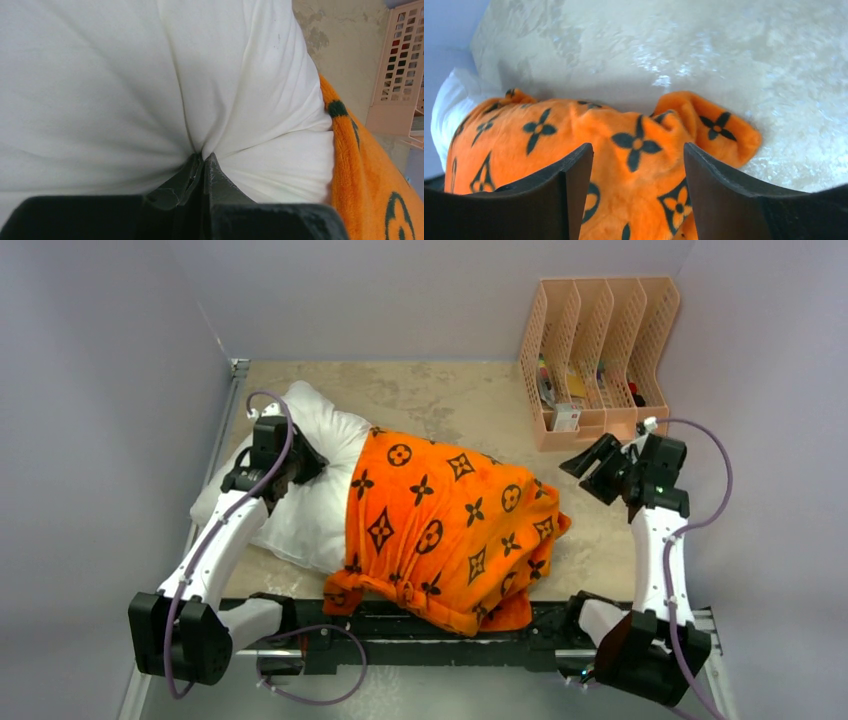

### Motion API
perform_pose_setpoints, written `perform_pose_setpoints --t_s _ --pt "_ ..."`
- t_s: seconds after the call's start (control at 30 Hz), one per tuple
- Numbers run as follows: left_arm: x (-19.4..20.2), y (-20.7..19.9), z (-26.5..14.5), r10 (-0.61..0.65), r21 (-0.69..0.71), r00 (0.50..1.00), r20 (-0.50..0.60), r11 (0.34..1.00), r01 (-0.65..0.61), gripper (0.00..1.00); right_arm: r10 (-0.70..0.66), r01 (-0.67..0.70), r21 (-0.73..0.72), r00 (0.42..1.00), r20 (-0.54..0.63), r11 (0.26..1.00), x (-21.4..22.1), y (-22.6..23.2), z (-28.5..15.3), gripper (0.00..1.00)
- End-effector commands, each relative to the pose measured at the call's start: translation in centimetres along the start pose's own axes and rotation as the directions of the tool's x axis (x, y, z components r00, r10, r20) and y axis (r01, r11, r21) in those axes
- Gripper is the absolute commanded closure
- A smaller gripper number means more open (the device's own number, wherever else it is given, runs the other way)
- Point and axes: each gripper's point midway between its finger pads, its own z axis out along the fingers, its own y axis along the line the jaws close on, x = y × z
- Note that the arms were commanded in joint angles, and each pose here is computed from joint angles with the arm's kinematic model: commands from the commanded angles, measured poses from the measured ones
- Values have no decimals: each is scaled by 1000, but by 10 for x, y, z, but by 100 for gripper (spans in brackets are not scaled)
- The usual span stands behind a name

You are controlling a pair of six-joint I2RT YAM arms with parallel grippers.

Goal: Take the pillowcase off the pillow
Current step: Remove the pillow from the pillowcase.

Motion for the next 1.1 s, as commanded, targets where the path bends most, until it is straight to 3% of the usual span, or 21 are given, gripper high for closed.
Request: perform_pose_setpoints --t_s 0.0,0.17,0.2,0.33,0.4,0.43,0.5,0.53,0.6,0.63,0.77,0.93,1.03,1.07 --pt "50 88 -8 54 -320 982 -180 941 -110 100 -166 165 -100 986 1 981 6 48 -16 29" --pt "51 88 -8 54 -315 982 -181 943 -110 100 -257 224 -240 959 -117 945 55 114 4 23" --pt "51 87 -8 56 -312 982 -181 943 -111 100 -283 239 -262 948 -145 935 71 126 8 19" --pt "50 86 -8 58 -306 982 -177 946 -111 100 -360 306 -251 909 -208 918 114 154 37 17" --pt "50 86 -8 56 -309 983 -177 945 -110 100 -380 341 -180 883 -276 923 133 144 56 22" --pt "51 87 -9 55 -315 983 -176 943 -109 100 -378 365 -102 881 -283 926 134 127 67 27" --pt "51 89 -8 56 -326 983 -176 939 -112 100 -314 341 98 924 -218 935 125 81 77 59" --pt "53 89 -8 57 -326 982 -182 938 -115 100 -279 303 163 948 -154 939 115 58 81 68" --pt "55 90 -7 62 -340 980 -191 932 -125 100 -138 162 169 980 -146 972 104 15 81 98" --pt "57 91 -6 63 -348 979 -196 929 -129 100 -92 113 192 989 -114 975 93 -3 76 100" --pt "59 95 -3 63 -373 976 -208 917 -139 100 -64 61 323 998 -2 945 49 -57 51 100" --pt "58 97 -3 62 -386 977 -204 912 -138 100 -30 23 303 999 19 953 14 -62 35 100" --pt "58 91 -4 69 -349 976 -204 927 -139 100 -133 131 105 991 11 986 -2 -8 22 97" --pt "57 89 -4 70 -343 977 -200 929 -137 100 -150 150 -28 989 -7 988 2 24 14 88"
